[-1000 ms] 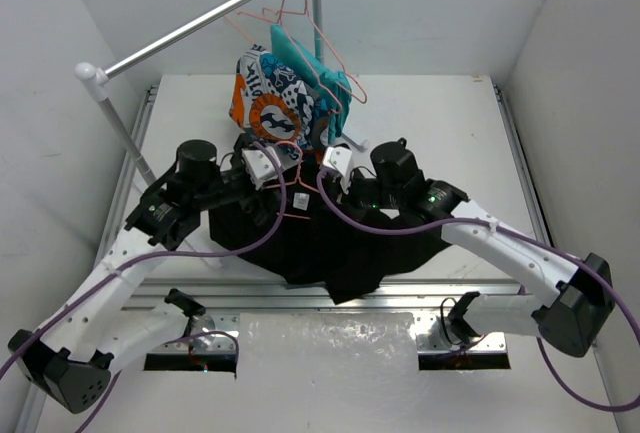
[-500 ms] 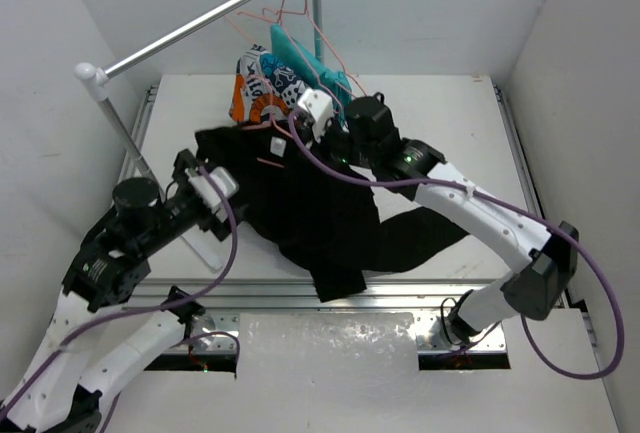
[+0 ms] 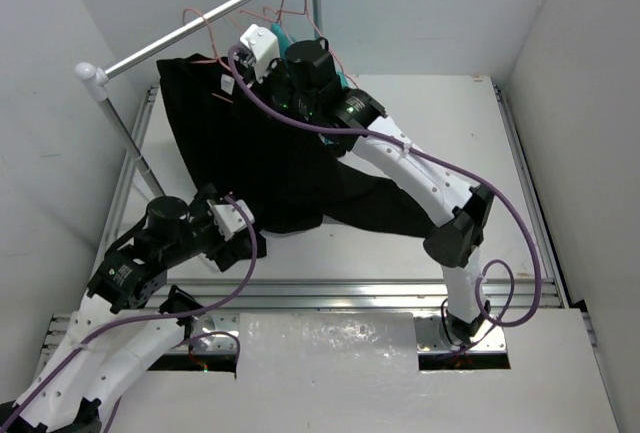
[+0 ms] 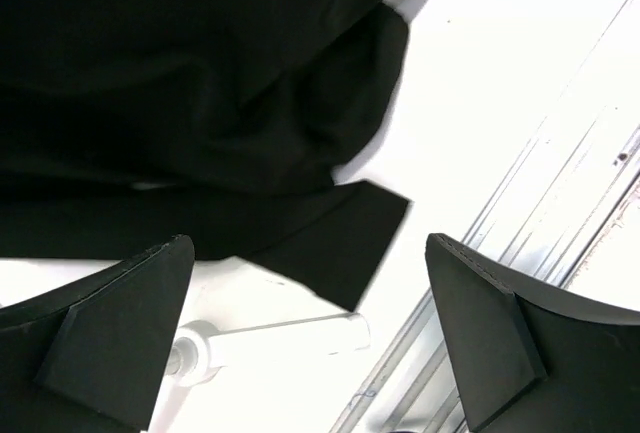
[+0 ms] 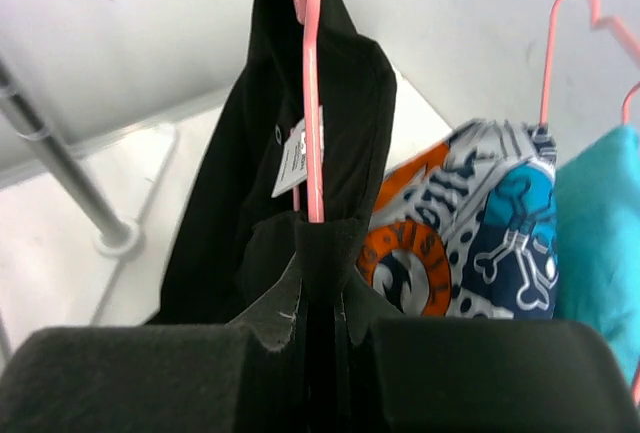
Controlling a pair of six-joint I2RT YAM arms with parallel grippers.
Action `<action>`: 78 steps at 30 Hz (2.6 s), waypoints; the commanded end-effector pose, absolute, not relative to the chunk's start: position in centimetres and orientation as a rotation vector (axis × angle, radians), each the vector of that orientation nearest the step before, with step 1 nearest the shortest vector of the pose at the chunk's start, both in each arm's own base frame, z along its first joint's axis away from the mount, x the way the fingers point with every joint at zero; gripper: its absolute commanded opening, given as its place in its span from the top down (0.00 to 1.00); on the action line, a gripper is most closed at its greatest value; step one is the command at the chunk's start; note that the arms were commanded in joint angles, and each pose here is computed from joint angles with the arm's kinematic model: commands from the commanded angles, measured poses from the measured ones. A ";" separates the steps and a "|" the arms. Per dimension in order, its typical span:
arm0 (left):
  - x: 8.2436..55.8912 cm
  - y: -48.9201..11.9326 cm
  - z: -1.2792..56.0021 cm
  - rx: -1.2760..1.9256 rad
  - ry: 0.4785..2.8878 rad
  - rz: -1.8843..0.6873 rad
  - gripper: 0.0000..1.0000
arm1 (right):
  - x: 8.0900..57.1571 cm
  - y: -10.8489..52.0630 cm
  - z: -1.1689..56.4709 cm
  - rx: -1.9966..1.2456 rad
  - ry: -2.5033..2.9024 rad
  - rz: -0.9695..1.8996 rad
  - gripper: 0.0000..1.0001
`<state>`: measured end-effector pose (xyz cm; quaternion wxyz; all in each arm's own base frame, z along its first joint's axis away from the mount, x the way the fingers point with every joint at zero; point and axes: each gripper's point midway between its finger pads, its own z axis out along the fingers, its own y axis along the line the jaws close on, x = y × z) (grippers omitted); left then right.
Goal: Place the shirt on the hanger
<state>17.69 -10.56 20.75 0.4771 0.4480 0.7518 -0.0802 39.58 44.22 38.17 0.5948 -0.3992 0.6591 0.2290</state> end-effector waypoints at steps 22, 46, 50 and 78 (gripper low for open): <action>17.3 -11.7 19.3 1.124 1.798 -0.255 0.01 | 43.5 44.7 35.7 -0.755 1.558 0.531 1.00; 23.3 -8.3 11.1 0.974 1.954 0.077 0.00 | 26.8 26.8 28.3 -0.759 1.780 0.498 0.01; 24.4 -7.6 9.6 0.935 1.955 0.147 0.00 | 25.1 20.8 17.8 -0.622 2.078 0.430 0.01; 26.1 -5.1 8.0 0.716 1.954 0.271 0.01 | 25.7 4.4 3.6 0.222 2.217 0.043 0.01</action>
